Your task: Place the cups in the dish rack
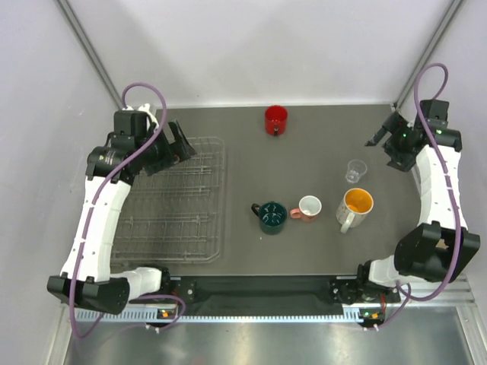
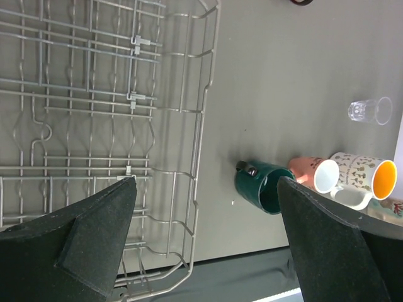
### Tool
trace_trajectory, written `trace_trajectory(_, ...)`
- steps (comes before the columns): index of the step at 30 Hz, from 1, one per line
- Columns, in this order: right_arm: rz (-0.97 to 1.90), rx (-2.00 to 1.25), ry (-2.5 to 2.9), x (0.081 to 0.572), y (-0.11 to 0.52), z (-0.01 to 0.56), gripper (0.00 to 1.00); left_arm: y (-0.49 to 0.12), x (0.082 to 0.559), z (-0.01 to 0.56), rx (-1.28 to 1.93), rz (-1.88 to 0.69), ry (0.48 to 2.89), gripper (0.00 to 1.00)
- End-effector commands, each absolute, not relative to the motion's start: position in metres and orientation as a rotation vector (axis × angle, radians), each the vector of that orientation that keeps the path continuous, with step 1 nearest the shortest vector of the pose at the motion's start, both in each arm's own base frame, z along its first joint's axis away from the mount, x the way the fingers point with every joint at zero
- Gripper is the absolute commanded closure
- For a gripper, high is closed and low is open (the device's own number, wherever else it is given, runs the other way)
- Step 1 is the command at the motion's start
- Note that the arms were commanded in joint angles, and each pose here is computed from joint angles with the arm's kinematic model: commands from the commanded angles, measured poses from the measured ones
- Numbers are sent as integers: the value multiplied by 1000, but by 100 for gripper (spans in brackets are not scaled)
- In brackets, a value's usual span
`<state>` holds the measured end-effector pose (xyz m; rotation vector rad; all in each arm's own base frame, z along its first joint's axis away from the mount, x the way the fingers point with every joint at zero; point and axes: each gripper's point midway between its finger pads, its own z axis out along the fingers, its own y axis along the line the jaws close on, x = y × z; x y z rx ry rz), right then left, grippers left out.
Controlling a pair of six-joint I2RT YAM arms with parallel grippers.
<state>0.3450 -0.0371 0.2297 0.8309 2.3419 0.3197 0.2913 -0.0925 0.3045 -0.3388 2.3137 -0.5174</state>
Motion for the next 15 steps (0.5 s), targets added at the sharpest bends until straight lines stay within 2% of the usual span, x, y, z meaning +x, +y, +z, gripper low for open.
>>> trace_trajectory(1,169,845,2309,346,-60,245,12,-92,303,310,-321,-519,2249,1)
trace_trajectory(6,152,838,2309,369,-66,241,21,-93,316,309,-315,-512,2242,4)
trace_trajectory(10,124,788,2393,390,-56,215,24,-95,327,307,-324,-518,2255,8)
trace_trajectory(15,21,646,2465,410,-35,197,24,-97,332,307,-320,-527,2258,19)
